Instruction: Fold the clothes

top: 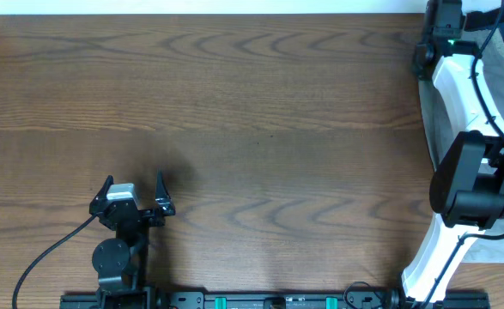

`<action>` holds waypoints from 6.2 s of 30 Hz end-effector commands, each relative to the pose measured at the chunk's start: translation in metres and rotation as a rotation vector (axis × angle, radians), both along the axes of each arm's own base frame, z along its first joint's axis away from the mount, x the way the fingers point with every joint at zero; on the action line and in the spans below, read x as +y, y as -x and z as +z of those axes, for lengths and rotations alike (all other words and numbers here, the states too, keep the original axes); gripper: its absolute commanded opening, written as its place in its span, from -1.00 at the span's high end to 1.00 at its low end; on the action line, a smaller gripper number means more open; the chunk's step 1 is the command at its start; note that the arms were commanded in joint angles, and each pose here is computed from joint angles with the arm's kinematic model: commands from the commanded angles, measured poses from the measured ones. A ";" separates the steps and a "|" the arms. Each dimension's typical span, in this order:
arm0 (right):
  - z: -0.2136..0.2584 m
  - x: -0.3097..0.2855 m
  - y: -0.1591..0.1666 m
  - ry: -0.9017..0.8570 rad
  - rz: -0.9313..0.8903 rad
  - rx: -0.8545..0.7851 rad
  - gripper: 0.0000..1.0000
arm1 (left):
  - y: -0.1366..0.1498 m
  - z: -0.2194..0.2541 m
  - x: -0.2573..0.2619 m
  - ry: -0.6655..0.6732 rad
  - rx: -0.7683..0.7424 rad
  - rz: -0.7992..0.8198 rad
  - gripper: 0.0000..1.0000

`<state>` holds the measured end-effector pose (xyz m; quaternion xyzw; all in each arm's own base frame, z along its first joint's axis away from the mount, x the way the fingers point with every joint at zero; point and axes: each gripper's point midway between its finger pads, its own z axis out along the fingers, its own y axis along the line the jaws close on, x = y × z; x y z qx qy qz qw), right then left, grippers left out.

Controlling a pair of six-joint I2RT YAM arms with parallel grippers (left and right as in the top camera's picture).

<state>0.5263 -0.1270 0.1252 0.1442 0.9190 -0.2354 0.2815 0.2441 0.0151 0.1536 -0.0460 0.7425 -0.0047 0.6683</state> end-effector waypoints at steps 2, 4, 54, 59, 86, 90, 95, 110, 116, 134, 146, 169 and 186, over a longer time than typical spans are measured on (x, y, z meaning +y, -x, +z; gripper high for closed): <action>0.037 0.064 -0.014 -0.061 0.129 -0.092 0.97 | 0.000 -0.015 -0.001 -0.002 0.041 -0.006 -0.95; 0.039 0.098 -0.017 -0.103 0.206 -0.094 0.97 | 0.000 -0.015 -0.001 -0.002 0.041 -0.006 -0.96; 0.079 0.276 0.159 -0.306 0.470 0.255 -0.99 | 0.000 -0.015 -0.001 -0.002 0.041 -0.006 -0.96; 0.037 0.210 0.180 -0.307 0.239 0.430 -0.99 | 0.000 -0.015 -0.001 -0.002 0.041 -0.006 -0.96; -0.127 0.198 0.243 -0.684 0.014 0.548 -0.43 | 0.000 -0.015 -0.001 -0.002 0.041 -0.006 -0.96; -0.139 0.199 0.250 -0.694 0.016 0.548 -0.20 | 0.000 -0.015 -0.001 -0.002 0.041 -0.006 -0.96; -0.148 0.198 0.253 -0.698 0.020 0.536 0.35 | 0.000 -0.015 -0.001 -0.002 0.041 -0.006 -0.96; -0.116 0.179 0.163 -0.641 0.167 0.258 0.98 | 0.000 -0.015 -0.001 -0.002 0.041 -0.006 -0.96; -0.089 0.175 0.139 -0.617 0.202 0.216 0.91 | 0.000 -0.015 -0.001 -0.002 0.041 -0.006 -0.96; -0.050 0.151 0.174 -0.563 0.043 0.350 -0.99 | 0.000 -0.015 -0.001 -0.002 0.041 -0.006 -0.96; 0.009 0.053 0.148 -0.414 -0.138 0.155 -0.99 | 0.000 -0.015 -0.001 -0.002 0.041 -0.006 -0.96; 0.009 0.027 0.155 -0.433 -0.208 0.143 -0.98 | 0.000 -0.015 -0.009 0.082 0.037 -0.041 -0.96; 0.008 0.027 0.155 -0.433 -0.209 0.143 -0.99 | 0.020 0.032 -0.092 0.444 0.050 -0.513 -0.96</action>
